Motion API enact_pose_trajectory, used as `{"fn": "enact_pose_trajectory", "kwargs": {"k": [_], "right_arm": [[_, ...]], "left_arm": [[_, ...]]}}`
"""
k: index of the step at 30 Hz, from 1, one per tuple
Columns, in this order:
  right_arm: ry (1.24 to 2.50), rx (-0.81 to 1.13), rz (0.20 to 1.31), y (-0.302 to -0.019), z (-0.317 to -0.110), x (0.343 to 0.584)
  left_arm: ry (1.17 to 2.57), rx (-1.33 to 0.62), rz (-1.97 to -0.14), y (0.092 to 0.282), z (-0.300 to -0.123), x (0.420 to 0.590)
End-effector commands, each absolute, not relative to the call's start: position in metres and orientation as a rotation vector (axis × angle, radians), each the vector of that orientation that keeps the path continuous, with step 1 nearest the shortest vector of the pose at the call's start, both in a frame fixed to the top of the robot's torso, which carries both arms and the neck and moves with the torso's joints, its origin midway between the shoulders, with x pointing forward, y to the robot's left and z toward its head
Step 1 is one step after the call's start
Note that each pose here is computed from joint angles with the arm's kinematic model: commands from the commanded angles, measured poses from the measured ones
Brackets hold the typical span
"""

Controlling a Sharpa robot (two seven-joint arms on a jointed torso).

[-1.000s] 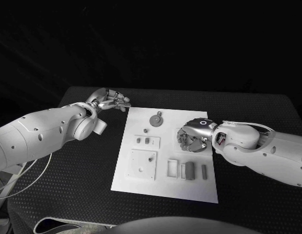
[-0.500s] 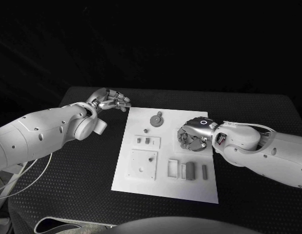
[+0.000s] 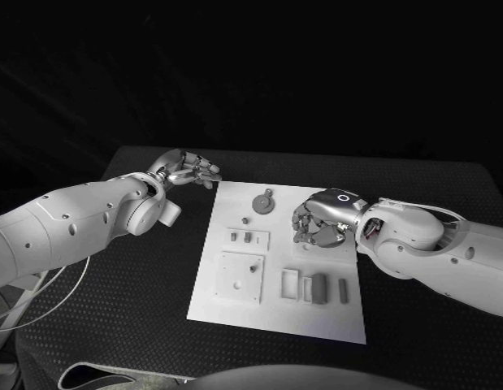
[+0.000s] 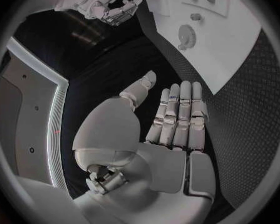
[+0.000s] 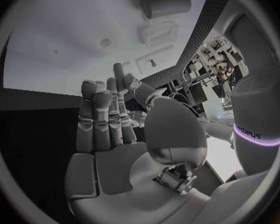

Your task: Assemble the parts on the task board

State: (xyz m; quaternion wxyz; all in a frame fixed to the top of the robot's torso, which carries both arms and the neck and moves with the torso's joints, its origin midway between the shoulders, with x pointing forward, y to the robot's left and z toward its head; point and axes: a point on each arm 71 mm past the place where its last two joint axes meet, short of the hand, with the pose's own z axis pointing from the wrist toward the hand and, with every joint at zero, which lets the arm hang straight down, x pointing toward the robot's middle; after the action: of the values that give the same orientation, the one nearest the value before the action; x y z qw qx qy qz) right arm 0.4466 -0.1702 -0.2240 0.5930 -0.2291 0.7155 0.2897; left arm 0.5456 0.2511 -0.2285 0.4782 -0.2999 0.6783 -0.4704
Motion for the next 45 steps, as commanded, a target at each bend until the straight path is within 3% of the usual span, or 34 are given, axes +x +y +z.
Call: {"fn": "enact_pose_trajectory", "kwargs": {"k": [1,6,17,28,45], "right_arm": [[1.682,-0.456,0.775,-0.161,-0.219,0.444],[1.729,-0.402,0.903,-0.139,-0.218,0.438],[1.754,-0.420,1.017,-0.092,-0.232,0.428],[1.840,-0.451,0.985,-0.063,-0.269,0.418],[1.816,-0.531,0.974,-0.044,-0.282,0.411]], "left_arm": [[1.656,-0.728,-1.169,0.249,-0.228,0.545],[1.658,-0.728,-1.171,0.248,-0.228,0.545],[1.663,-0.730,-1.176,0.244,-0.228,0.546],[1.670,-0.726,-1.188,0.239,-0.229,0.546],[1.677,-0.724,-1.194,0.236,-0.229,0.546]]}}
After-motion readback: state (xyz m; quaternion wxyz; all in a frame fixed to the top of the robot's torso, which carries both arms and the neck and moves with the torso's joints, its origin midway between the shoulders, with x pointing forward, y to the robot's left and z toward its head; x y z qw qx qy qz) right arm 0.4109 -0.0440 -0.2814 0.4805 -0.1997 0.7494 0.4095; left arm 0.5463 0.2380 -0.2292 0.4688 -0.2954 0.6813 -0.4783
